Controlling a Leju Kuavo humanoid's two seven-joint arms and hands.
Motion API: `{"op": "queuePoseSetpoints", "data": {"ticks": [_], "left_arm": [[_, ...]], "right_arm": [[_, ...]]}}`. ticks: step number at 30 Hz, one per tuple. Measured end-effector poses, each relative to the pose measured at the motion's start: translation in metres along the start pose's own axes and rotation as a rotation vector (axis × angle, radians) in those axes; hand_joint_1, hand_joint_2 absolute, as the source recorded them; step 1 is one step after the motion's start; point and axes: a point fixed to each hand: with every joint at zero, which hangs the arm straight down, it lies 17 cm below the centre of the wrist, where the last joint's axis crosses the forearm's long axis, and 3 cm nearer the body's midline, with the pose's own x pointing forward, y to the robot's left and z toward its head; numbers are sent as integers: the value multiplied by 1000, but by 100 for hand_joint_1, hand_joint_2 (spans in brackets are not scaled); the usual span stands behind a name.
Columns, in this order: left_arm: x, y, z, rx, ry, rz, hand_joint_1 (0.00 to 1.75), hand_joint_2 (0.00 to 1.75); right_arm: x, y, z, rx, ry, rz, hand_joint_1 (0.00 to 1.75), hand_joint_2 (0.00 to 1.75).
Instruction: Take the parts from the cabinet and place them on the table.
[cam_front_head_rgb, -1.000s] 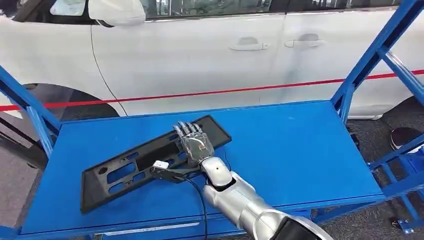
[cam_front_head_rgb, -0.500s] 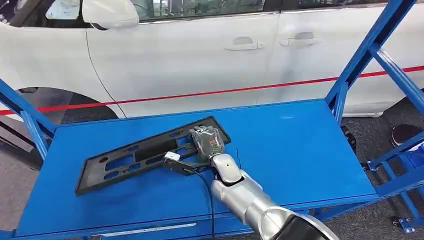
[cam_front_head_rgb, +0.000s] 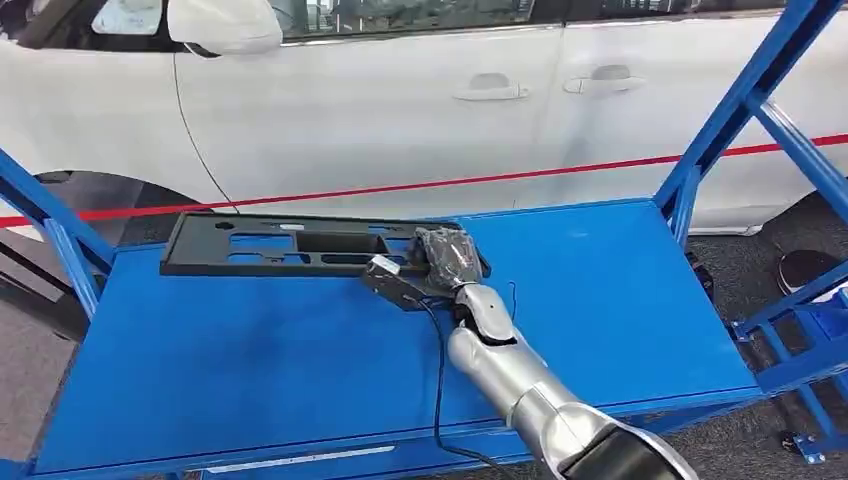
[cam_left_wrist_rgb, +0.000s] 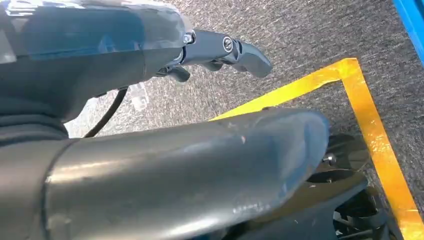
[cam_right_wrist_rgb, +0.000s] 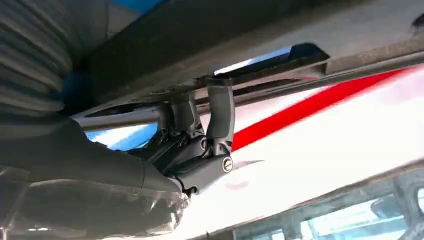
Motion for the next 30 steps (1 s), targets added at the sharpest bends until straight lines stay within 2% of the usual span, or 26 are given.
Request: {"op": "queuePoseSetpoints", "data": {"ticks": [3,5,6,10,19,21,22,24,27,28,29,30], "left_arm": [[0,1,0,9,-2,28,0,0],[-3,3,0,18,-1,49,0,0],[-4,3,0,21,0,54,0,0],[-9,4,0,24,6,64,0,0],[-9,5,0,26,7,66,0,0],[-7,6,0,27,-1,76,0,0],[-5,6,0,28,-17,91,0,175],[6,6,1,23,-87,131,0,175],[28,5,6,2,-222,192,0,175],[40,5,10,-4,-293,222,0,175],[51,5,14,-13,-358,248,0,0],[58,5,17,-25,-400,267,0,0]], "right_arm": [[15,-28,-5,-35,-22,-289,175,175],[31,-65,-10,-86,-62,-497,175,175],[36,-84,-12,-114,-81,-548,175,175],[49,-132,-12,-199,-153,-602,175,175],[49,-149,-4,-237,-175,-618,175,175],[51,-152,-2,-235,-192,-669,175,175],[54,-156,0,-231,-216,-751,175,175],[58,-176,5,-220,-265,-919,175,175],[56,-211,13,-229,-329,-986,175,175],[52,-222,18,-246,-349,-981,175,175],[48,-231,23,-259,-367,-975,175,175],[45,-234,29,-264,-379,-970,175,175]]}}
